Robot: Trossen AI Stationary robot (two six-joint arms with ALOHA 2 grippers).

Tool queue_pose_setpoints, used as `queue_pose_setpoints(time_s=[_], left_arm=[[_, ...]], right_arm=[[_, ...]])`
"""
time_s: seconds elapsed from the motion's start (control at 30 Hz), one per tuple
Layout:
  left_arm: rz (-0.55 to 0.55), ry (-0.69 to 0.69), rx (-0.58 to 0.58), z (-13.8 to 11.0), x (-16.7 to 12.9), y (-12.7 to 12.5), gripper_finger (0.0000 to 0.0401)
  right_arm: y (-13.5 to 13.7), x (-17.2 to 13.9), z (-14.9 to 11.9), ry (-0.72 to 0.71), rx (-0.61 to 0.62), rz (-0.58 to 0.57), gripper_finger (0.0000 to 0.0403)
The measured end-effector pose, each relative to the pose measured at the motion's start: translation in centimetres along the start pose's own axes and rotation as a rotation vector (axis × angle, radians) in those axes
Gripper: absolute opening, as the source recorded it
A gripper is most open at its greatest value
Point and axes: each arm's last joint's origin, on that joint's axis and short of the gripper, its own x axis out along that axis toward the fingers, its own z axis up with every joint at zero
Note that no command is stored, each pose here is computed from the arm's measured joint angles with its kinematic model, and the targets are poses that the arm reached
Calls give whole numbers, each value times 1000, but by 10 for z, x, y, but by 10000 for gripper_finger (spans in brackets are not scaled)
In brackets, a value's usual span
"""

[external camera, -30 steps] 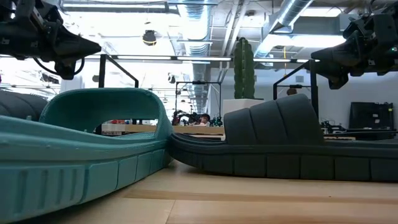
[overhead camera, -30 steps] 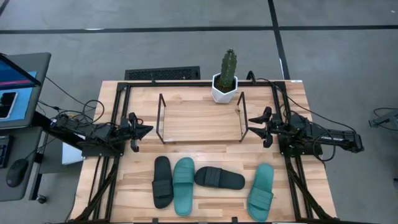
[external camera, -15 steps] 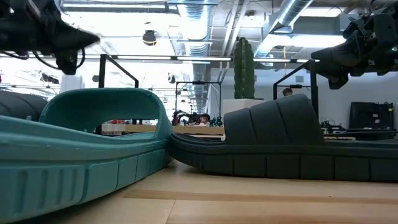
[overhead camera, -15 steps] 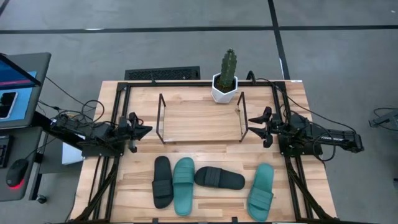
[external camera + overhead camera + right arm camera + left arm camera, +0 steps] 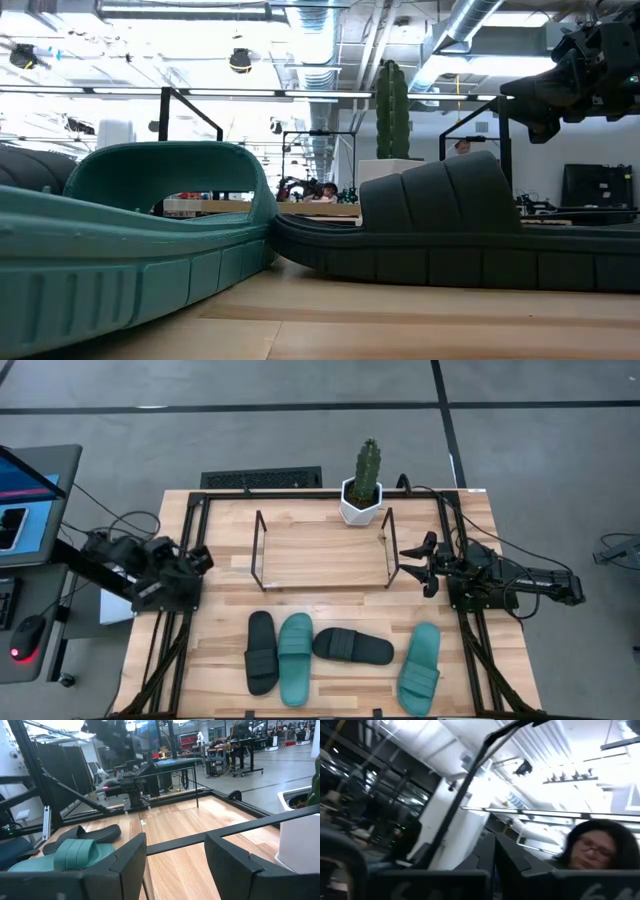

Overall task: Pick and place slides into the shelf
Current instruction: Put the left black slipper on the shelf

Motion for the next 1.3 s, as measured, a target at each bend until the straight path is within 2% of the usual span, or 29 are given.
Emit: queue_pose_setpoints(time_s=[0.07, 0.13, 0.3, 0.4, 0.6, 0.73, 0.83, 0.93, 1.0, 1.13, 1.3], left_arm=[[7, 70, -18, 8, 14, -7, 0], [72, 211, -27, 11, 31, -12, 0], [398, 696, -46, 7, 62, -14, 0], [531, 922, -41, 7, 75, -17, 0], [636, 1160, -95, 12, 94, -28, 0], [704, 1333, -139, 2, 88, -29, 0], [766, 1445, -122, -9, 81, -27, 0], [801, 1488, -54, -20, 78, -25, 0], [786, 1481, -8, -25, 78, -27, 0], [749, 1398, 77, -37, 80, -30, 0], [744, 1358, 139, -49, 80, -37, 0]], right_arm=[[0, 0, 0, 0, 0, 0, 194], [0, 0, 0, 1, 0, 0, 193], [0, 0, 0, 0, 0, 0, 192], [0, 0, 0, 0, 0, 0, 194], [0, 0, 0, 0, 0, 0, 193], [0, 0, 0, 0, 0, 0, 192], [0, 0, 0, 0, 0, 0, 194], [0, 0, 0, 0, 0, 0, 194], [0, 0, 0, 0, 0, 0, 193], [0, 0, 0, 0, 0, -1, 192], [0, 0, 0, 1, 0, 0, 194]])
